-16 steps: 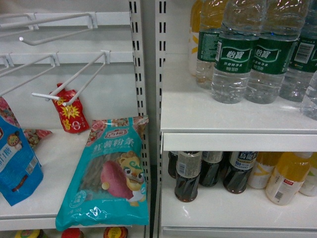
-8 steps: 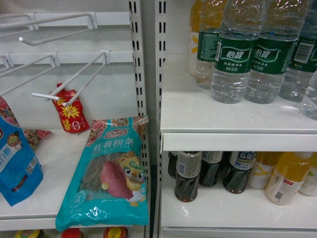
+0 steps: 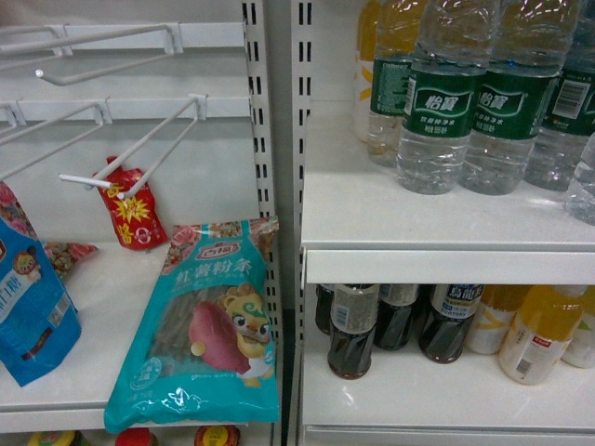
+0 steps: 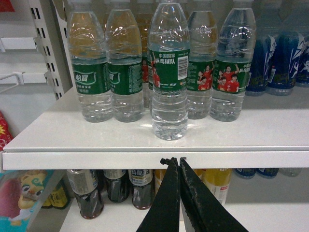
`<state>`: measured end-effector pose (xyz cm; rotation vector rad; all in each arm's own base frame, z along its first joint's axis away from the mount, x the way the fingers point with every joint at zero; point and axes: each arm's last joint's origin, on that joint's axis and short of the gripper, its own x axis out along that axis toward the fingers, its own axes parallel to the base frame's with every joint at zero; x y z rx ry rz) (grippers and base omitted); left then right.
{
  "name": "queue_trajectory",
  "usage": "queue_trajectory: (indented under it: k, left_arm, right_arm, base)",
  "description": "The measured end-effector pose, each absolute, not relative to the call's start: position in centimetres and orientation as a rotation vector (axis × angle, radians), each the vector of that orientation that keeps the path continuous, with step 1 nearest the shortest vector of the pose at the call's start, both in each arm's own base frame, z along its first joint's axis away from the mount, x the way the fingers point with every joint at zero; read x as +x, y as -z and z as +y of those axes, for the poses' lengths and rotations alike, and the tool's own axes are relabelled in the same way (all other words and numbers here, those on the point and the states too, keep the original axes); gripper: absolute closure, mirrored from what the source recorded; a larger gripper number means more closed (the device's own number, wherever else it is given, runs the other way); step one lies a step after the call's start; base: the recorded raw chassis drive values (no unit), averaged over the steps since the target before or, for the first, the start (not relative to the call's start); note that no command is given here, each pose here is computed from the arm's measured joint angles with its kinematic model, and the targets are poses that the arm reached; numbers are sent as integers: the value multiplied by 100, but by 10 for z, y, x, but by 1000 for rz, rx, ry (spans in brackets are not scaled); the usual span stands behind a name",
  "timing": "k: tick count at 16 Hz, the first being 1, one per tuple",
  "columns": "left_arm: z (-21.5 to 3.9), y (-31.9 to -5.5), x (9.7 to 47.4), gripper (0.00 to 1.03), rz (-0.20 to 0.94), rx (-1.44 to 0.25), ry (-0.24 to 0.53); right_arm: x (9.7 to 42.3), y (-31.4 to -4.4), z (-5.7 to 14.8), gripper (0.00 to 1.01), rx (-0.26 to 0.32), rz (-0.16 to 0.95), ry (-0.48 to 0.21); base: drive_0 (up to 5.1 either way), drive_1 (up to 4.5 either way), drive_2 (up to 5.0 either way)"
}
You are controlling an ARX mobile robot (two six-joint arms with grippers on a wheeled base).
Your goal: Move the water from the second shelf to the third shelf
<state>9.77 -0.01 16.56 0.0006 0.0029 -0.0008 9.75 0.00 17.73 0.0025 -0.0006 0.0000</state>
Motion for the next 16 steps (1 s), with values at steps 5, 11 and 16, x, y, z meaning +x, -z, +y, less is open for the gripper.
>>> queue_trajectory:
  k: [5,11,16]
  left_arm:
    - [0,-166,98,5,2,1,1]
    - [0,-166,98,5,3,1,1]
    - [0,-166,98,5,3,1,1]
  right_arm:
    - [97,-168,0,99,2,-9,1]
    - [97,-167,0,67,2,-5,1]
    - [97,-167,0,3,2,-5,1]
  base:
    - [0,0,0]
    - [0,0,0]
    - [0,0,0]
